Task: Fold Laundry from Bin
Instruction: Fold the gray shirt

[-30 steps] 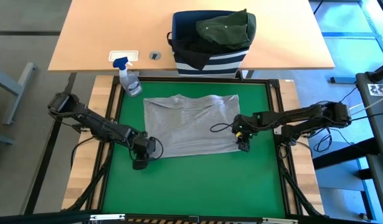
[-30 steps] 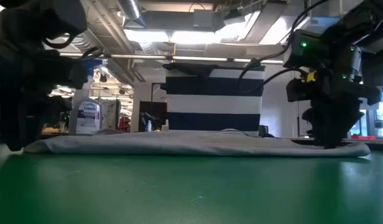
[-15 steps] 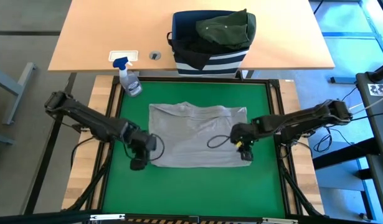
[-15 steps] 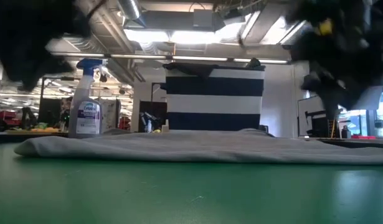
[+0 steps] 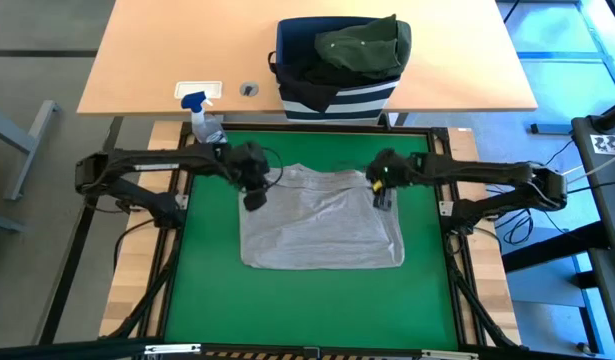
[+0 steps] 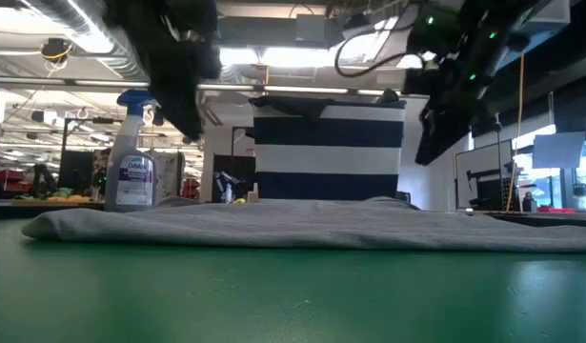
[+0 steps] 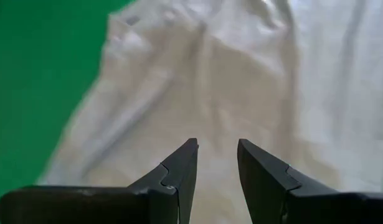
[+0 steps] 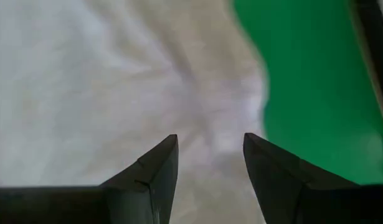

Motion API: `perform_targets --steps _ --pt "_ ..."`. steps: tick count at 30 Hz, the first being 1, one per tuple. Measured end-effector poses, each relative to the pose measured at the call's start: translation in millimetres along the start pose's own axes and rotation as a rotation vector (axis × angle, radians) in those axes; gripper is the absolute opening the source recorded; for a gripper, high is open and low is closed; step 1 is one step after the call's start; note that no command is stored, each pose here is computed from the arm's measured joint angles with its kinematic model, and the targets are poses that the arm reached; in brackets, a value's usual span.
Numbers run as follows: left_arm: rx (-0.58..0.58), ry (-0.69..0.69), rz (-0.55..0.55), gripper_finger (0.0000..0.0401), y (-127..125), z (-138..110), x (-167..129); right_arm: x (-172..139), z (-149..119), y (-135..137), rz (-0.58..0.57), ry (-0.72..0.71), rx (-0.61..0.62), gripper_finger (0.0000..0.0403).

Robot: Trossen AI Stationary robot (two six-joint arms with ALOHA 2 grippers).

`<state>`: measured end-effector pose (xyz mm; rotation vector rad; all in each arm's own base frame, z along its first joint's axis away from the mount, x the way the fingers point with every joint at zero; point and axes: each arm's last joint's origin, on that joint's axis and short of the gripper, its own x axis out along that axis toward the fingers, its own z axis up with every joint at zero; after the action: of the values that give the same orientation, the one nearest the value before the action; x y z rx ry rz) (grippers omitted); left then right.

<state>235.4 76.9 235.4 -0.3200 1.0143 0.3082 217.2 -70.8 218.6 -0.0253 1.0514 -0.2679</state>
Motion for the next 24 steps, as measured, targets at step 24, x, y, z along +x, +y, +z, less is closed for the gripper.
perform_targets --steps 24 --pt "0.467 0.171 0.088 0.0110 57 -3 101 39 -45 -26 0.005 -0.047 0.191 0.0182"
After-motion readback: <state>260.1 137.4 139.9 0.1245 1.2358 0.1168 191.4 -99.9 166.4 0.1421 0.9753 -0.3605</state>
